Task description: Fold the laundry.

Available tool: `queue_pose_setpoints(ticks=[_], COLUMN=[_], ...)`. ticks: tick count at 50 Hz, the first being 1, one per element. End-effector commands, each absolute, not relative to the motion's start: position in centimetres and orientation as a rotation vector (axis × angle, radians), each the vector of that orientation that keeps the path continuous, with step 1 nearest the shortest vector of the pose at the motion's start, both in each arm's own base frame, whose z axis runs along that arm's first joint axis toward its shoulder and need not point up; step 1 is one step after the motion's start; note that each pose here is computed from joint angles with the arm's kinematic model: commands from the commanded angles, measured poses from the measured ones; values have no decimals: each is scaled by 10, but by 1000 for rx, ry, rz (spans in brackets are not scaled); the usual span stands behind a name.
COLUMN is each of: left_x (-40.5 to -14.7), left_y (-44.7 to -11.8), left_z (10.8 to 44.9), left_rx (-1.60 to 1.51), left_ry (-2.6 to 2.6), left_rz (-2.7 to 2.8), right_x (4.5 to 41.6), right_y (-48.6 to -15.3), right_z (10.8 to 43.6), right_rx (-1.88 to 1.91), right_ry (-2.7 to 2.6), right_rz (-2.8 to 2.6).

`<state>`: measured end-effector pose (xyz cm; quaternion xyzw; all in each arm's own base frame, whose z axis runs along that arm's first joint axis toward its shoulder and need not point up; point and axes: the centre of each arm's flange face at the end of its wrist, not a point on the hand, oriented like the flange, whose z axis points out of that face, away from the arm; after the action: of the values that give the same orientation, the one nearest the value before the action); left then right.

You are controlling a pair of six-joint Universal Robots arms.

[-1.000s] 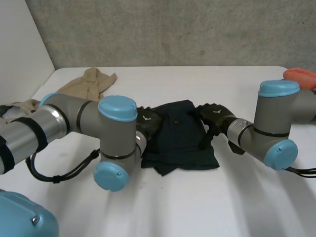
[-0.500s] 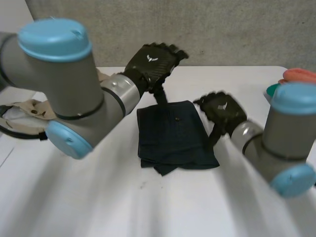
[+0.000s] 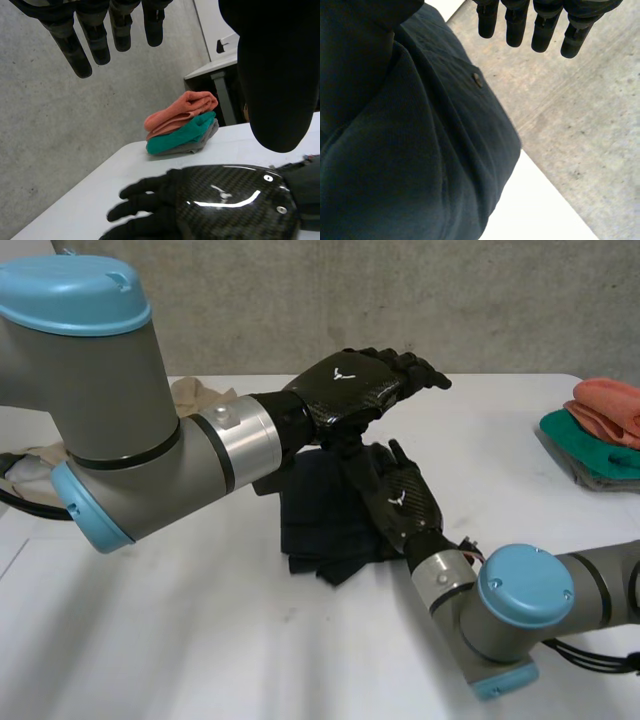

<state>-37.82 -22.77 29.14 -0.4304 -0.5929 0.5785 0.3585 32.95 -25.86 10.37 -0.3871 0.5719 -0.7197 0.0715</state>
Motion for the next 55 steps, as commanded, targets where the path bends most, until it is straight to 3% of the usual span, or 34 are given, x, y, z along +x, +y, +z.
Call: queue_pose_setpoints(ticks=[1,13,23,30,34,42,49,55], left_x=[-378,-375,-371,-365,-363,-364,-366,-367], left_y=[-228,-228,-234,-235,-233,-232,-229,-229], left_z=[288,285,308,336,345,347,344,341], left_rx=[-1111,-1110,-1080,-1041,-1033,-1033,-1038,-1042], left_ry=[-1536,-1552,-1487,-1418,-1391,-1381,-1383,-1393], left_rz=[1490,1479,1598,1729,1761,1764,1752,1741], right_x=[338,346,349,311,267,170,89,35], right_y=[-275,-294,-314,-369,-408,-464,-509,-532], right_z=[104,107,168,242,285,322,295,228], right_rx=[-1183,-1198,-1087,-782,-593,-439,-402,-478], right_ry=[1752,1828,1676,1472,1357,1327,1433,1621], right_rz=[-2141,-2062,-2235,-2519,-2696,-2939,-2968,-2839])
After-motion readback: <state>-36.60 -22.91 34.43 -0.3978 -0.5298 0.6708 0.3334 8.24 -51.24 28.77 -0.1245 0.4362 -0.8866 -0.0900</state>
